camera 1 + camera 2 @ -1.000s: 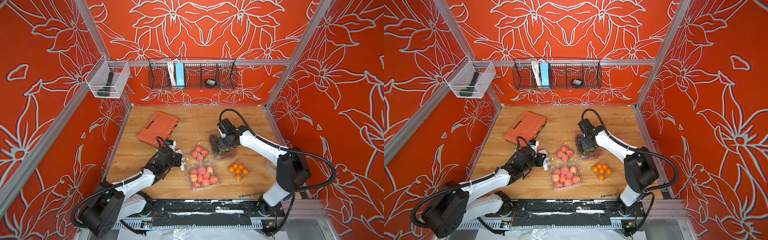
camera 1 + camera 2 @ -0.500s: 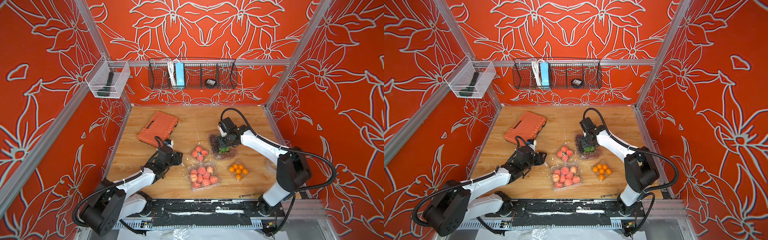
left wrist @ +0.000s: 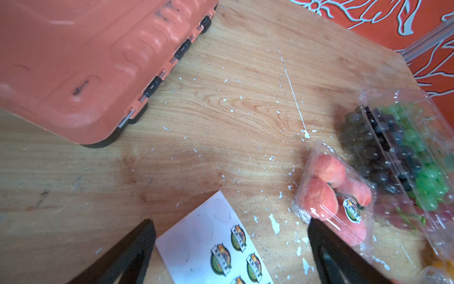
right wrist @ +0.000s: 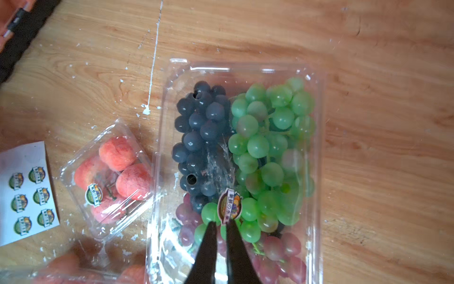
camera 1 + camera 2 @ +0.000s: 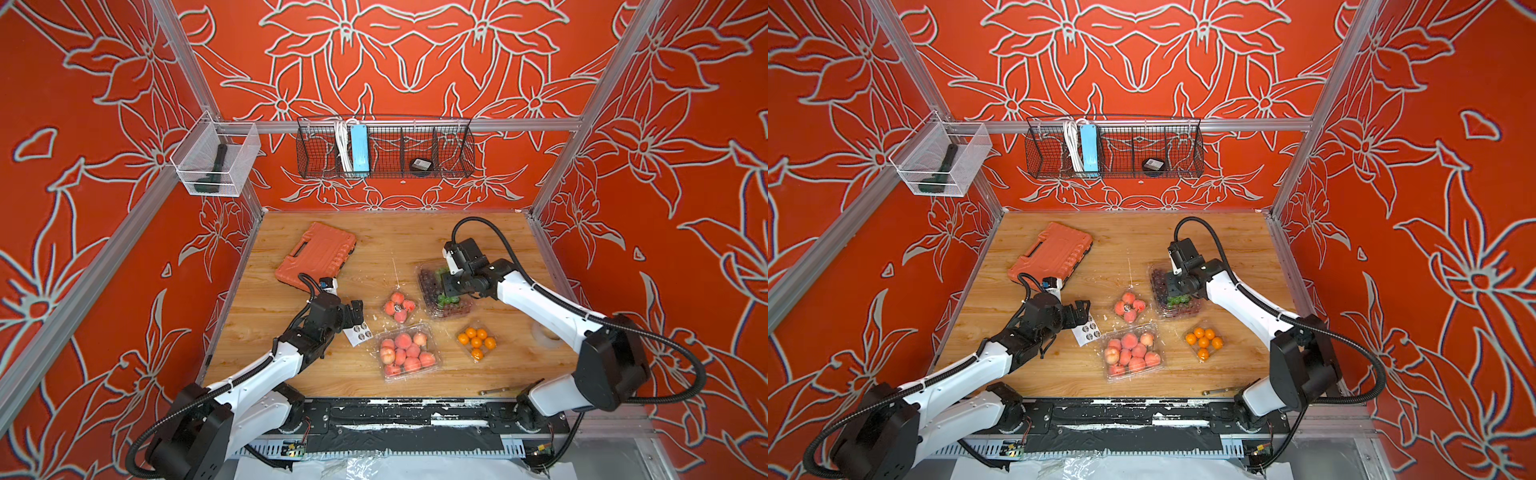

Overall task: Label fruit boxes
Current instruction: Place the label sticker at the center of the board, then pick up the label sticker from the center of the board.

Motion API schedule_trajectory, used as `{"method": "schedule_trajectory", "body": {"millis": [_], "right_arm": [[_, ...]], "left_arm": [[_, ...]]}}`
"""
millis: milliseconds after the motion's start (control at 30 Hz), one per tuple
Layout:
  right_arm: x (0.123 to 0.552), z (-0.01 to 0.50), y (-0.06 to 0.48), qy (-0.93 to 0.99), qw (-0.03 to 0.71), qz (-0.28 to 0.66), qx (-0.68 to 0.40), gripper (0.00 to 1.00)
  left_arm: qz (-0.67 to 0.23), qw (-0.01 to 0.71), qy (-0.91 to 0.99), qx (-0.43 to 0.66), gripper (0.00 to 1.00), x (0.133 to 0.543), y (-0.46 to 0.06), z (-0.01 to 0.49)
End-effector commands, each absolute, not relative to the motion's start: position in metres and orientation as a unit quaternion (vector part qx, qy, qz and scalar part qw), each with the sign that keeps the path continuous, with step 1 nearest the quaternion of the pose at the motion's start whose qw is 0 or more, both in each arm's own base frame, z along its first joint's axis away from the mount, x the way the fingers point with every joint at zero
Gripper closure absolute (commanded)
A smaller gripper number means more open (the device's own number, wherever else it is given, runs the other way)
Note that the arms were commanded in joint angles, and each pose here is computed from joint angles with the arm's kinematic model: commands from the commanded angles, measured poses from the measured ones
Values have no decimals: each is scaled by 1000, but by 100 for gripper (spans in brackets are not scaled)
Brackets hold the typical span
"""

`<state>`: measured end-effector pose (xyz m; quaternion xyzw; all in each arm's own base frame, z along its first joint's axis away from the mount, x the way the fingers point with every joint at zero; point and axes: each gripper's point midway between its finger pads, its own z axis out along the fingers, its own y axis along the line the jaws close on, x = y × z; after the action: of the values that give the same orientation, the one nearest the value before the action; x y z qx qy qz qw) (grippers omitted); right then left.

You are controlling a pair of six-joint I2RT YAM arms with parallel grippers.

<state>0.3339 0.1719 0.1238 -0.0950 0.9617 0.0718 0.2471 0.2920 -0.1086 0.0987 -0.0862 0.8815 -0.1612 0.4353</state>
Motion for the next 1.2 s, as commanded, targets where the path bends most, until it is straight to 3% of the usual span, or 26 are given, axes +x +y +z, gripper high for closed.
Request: {"method": "schedule_trajectory", "body": {"millis": [0,167,267,367,567,667,800,1000,1167], "right_arm": [[336,115,170,967,229,60,-95,95],[335,104,170,971,211,55,-98,97],[333,99,170,973,204,54,-97,92],[335,101,169,973,205,45,-96,75],[339,147,176,953,276,85,-91,57],[334,167,176,938,316,112,-85,36],[318,178,172,924,346,139,-88,20],[304,184,182,912,350,190,-99,14],[299,186,187,907,349,207,-110,13]], "left_arm": [[-171,448,873,-94,1,291,-106,108],[-180,446,873,-87,2,289,-109,109],[-182,441,875,-85,1,288,-111,106],[-174,434,879,-93,2,286,-107,100],[-155,419,888,-111,1,279,-105,87],[-149,402,896,-117,1,275,-109,76],[-125,371,910,-136,1,272,-113,59],[-41,336,928,-159,1,263,-108,35],[-27,303,940,-153,1,249,-118,14]]}}
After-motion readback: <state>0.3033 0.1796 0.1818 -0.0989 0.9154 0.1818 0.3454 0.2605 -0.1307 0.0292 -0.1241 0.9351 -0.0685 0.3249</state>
